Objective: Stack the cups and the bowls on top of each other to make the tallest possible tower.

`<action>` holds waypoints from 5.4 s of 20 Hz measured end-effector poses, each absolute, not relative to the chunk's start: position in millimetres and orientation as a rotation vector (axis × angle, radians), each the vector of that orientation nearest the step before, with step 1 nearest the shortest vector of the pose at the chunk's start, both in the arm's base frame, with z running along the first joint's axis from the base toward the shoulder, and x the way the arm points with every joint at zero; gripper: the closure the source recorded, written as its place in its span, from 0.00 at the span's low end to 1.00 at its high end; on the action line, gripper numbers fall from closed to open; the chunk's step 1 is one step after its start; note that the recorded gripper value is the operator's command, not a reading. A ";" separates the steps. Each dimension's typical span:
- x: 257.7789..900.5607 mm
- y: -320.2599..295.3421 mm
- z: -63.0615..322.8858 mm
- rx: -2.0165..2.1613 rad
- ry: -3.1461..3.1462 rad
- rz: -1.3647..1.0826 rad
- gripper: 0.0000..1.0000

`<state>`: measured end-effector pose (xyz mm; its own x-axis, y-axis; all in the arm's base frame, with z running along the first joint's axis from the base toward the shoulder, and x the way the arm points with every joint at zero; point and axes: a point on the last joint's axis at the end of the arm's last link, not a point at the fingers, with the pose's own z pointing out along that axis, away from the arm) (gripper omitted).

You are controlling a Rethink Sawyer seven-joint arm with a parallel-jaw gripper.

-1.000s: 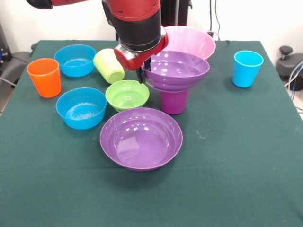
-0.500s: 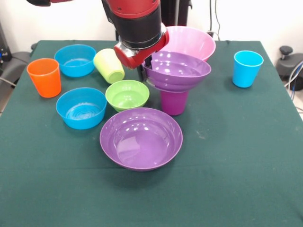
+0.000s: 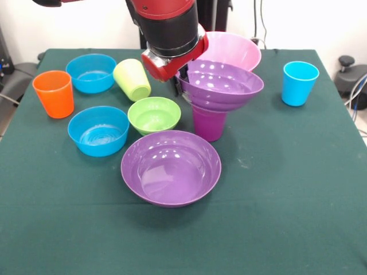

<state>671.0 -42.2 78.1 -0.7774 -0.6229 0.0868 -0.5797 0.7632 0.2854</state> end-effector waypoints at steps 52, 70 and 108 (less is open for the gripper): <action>655.6 -26.0 58.9 0.988 -2.729 -0.385 1.00; 653.0 -28.9 54.1 1.001 -2.722 -0.360 1.00; 655.5 -39.8 51.9 0.996 -2.760 -0.342 1.00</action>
<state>655.5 -39.8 51.9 -0.7573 -0.6459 0.0967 -0.6028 0.7482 0.2771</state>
